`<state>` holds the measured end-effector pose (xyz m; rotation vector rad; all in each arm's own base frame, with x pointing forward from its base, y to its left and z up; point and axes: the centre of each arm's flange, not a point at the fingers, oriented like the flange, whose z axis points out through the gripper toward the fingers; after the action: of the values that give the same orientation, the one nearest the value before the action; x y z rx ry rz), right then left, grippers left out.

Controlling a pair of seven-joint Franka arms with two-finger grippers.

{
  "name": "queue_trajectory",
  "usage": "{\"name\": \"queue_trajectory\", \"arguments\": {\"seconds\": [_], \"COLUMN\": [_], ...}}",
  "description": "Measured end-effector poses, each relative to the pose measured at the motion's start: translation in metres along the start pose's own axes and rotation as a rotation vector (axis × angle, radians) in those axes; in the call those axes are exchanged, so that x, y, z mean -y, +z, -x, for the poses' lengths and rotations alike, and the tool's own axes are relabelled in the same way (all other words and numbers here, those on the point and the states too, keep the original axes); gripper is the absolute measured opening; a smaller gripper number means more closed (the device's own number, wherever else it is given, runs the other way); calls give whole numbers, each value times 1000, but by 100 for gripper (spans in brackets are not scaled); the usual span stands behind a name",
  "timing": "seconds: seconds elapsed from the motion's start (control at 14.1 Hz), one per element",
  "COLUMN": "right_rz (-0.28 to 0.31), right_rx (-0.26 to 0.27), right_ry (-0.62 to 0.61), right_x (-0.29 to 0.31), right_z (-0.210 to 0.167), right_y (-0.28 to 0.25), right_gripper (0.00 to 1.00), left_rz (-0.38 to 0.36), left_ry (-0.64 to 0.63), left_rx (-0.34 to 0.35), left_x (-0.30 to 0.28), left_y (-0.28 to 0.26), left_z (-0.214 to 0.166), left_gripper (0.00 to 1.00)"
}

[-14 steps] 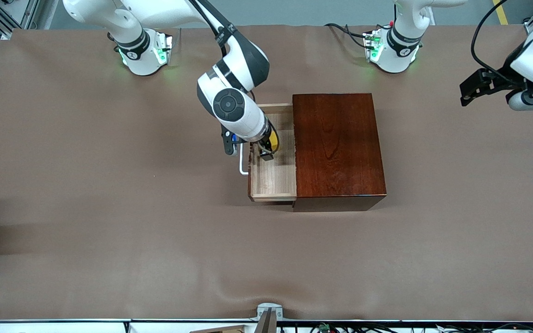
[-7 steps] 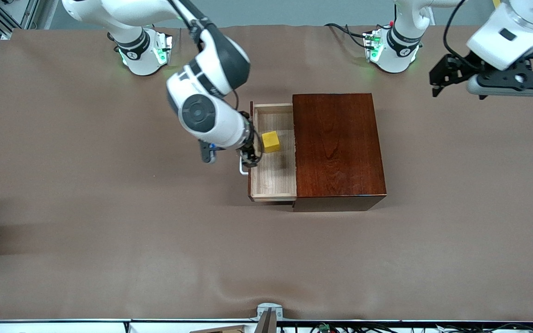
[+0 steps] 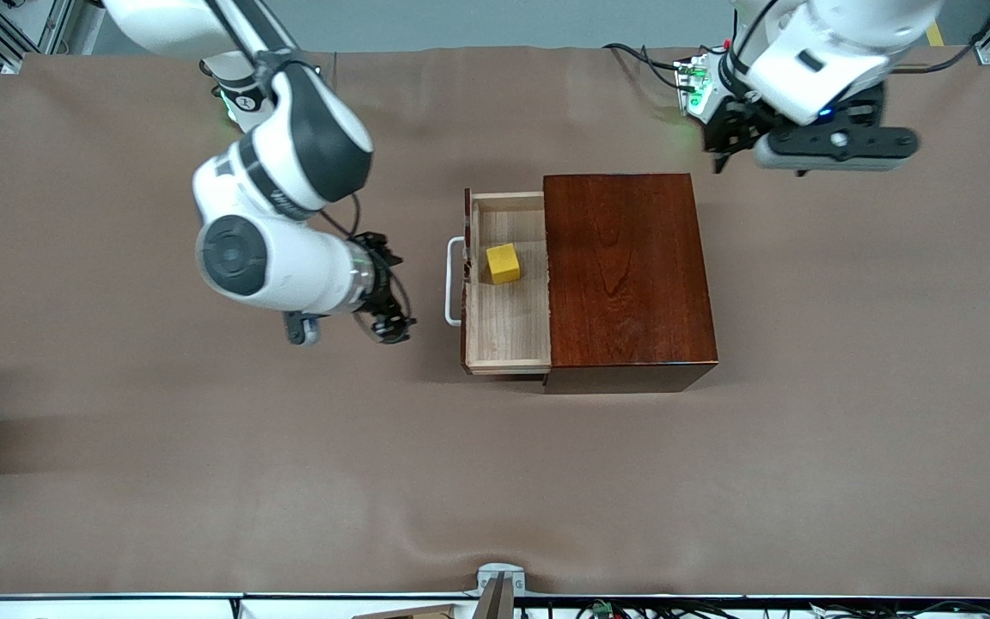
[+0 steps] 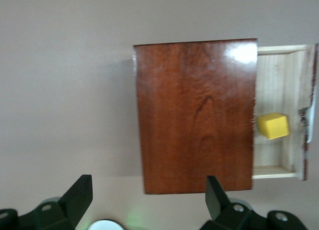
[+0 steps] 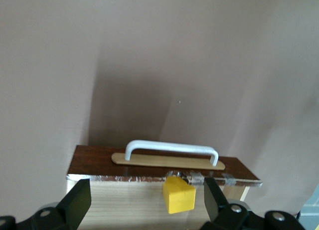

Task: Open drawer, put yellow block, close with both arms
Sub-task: 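Withdraw the right gripper while the left gripper reaches the drawer handle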

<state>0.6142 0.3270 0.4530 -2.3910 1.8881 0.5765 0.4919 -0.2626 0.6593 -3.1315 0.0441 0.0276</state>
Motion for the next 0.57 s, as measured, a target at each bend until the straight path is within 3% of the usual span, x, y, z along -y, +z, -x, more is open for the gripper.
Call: {"name": "queue_trajectory", "arguments": {"seconds": [0.57], "right_rz": [31], "right_rx": [29], "right_ry": [-252], "right_x": [-19], "right_z": [-87], "right_y": [-75], "right_gripper": [100], "left_rz": [99], "left_ry": [-302], "left_rx": [27], "left_x": [-151], "left_y": [59], "left_z": [7], "left_gripper": [100]}}
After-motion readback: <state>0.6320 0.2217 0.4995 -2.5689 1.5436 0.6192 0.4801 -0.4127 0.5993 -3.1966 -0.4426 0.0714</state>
